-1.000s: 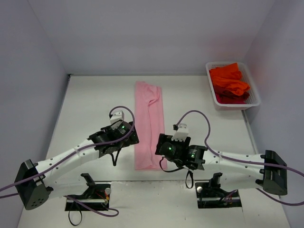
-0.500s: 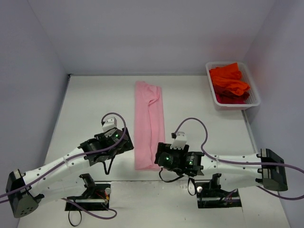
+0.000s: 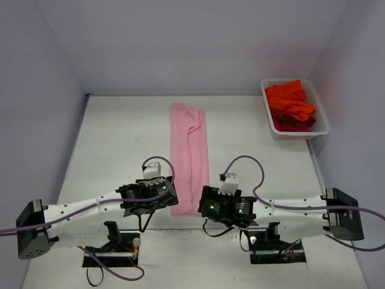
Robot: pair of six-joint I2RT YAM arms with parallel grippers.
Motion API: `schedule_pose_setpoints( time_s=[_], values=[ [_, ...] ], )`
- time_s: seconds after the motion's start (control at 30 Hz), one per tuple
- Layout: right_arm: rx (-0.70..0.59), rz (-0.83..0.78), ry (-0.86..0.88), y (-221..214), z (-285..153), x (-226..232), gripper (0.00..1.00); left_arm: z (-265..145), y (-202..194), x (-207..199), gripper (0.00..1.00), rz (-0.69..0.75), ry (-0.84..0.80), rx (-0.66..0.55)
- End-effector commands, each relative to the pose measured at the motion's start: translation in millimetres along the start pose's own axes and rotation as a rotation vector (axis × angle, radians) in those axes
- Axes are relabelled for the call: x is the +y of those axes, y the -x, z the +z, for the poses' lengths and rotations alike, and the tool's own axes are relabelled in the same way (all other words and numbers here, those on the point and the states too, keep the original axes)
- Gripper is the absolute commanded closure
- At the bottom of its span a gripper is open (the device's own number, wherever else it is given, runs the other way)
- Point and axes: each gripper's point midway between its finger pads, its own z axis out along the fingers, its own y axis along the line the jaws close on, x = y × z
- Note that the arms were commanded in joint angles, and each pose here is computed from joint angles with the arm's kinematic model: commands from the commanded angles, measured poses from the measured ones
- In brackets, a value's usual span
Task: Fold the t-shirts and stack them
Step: Fold the tshirt
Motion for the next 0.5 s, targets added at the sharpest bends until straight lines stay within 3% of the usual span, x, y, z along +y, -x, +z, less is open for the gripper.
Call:
schedule_pose_setpoints(
  time_s=[0.0, 0.47],
  values=[
    [-0.032, 0.023, -0.029, -1, 3, -3, 0.04, -4, 7, -19, 0.19, -0.059, -0.037, -0.043],
    [-0.036, 0.016, -0.062, -12, 11, -8, 0.07, 7, -8, -27, 0.19, -0.080, -0.050, -0.029]
  ],
)
